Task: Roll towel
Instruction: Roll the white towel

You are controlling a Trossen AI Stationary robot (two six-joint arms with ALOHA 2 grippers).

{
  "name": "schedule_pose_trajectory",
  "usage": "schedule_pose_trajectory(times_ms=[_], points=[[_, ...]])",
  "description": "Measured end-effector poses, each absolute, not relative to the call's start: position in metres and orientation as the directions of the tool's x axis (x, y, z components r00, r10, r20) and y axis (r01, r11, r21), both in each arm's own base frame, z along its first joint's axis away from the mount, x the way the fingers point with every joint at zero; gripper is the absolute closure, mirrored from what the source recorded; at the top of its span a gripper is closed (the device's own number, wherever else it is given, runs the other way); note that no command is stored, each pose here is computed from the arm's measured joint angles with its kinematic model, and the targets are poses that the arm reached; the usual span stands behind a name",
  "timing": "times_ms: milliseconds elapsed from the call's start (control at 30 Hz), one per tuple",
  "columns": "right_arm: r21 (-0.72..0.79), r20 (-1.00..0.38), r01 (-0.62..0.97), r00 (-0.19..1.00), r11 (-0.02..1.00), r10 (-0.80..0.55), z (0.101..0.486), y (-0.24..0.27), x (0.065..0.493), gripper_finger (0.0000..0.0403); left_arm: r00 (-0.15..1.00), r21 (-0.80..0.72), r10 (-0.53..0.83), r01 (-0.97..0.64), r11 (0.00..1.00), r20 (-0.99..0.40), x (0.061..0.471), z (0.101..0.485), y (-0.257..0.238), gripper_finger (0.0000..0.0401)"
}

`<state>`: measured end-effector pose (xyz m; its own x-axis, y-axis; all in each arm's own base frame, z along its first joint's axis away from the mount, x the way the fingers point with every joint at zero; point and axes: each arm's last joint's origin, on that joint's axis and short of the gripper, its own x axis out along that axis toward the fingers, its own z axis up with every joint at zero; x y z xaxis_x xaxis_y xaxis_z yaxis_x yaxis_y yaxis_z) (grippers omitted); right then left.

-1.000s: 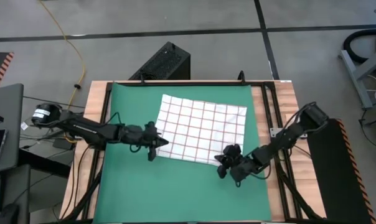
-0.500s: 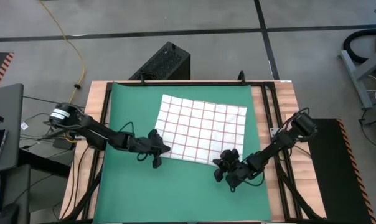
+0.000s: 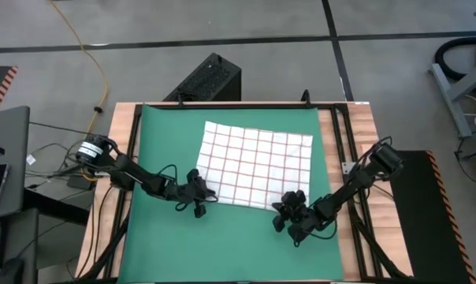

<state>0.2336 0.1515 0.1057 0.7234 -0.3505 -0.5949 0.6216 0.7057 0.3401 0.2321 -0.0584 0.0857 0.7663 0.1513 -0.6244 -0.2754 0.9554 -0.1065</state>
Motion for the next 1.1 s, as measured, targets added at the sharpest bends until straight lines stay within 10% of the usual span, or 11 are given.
schedule_pose_trajectory(times_ms=[333, 1100], points=[[0.237, -0.44, 0.497, 0.821, 0.835, -0.364, 0.161, 0.147, 0.279, 0.0394, 0.764, -0.112, 0.154, -0.284, 0.952, -0.627, 0.232, 0.086, -0.058, 0.0401], [0.321, -0.458, 0.518, 0.818, 0.793, -0.349, 0.077, 0.144, 0.313, 0.0394, 0.767, -0.117, 0.15, -0.281, 0.953, -0.624, 0.231, 0.087, -0.058, 0.0401]])
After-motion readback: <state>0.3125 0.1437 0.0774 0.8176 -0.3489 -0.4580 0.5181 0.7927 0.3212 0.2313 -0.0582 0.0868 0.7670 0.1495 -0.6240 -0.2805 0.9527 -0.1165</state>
